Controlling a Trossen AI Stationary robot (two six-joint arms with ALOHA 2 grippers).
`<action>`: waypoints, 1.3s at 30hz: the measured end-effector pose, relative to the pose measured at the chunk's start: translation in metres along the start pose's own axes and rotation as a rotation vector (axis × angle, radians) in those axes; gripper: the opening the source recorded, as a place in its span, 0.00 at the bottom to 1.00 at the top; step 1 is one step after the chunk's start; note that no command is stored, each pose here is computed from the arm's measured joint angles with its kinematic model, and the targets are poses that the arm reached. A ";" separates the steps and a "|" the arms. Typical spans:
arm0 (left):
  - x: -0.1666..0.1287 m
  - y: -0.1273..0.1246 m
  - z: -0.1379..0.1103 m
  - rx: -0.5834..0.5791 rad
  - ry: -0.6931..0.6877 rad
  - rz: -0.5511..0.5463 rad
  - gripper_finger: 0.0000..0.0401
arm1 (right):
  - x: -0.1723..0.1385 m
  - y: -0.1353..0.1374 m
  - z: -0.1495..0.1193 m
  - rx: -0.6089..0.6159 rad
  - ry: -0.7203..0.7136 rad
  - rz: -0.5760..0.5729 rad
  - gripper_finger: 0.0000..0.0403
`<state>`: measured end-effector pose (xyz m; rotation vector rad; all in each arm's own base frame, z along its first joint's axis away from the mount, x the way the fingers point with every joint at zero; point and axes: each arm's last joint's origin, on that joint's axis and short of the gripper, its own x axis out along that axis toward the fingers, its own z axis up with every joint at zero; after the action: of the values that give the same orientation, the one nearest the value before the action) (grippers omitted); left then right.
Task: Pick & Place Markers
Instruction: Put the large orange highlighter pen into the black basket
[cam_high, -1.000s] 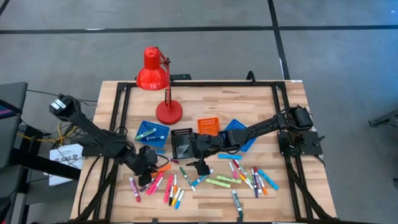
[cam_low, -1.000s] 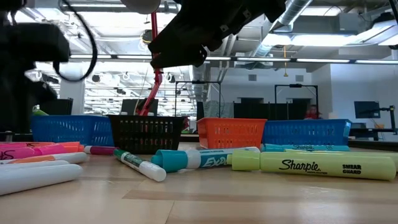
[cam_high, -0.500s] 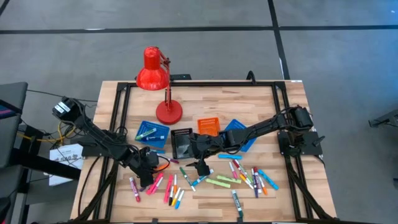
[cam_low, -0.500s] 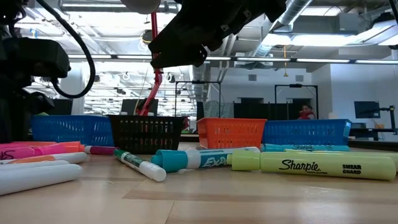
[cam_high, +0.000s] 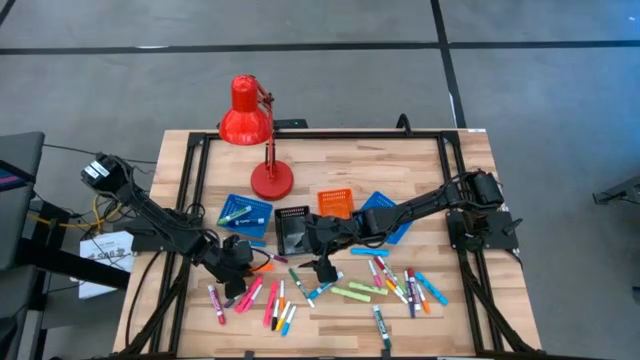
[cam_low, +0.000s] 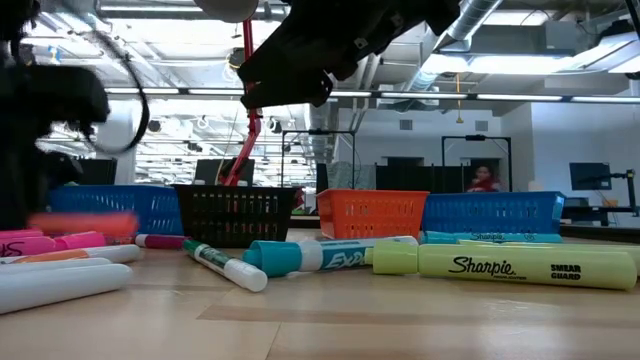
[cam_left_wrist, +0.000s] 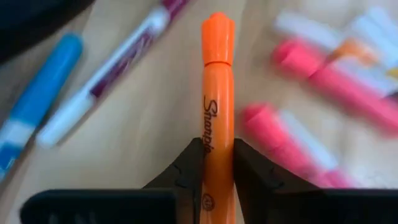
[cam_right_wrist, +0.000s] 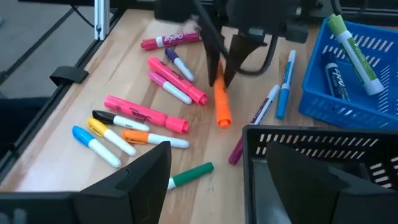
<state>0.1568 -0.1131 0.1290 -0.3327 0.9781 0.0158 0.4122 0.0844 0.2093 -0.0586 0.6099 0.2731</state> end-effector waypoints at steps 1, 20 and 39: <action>-0.003 -0.002 0.004 -0.007 -0.031 -0.013 0.17 | 0.000 0.000 0.000 0.015 0.000 0.000 0.63; -0.027 0.025 0.089 0.207 -0.431 0.243 0.18 | 0.000 0.018 -0.012 0.085 0.134 0.031 0.63; 0.004 0.057 0.106 0.981 -0.231 0.327 0.19 | -0.001 0.014 -0.017 0.087 0.176 0.021 0.63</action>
<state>0.2357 -0.0293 0.1646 0.7170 0.7011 -0.1240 0.3988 0.0955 0.1964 0.0074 0.7965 0.2636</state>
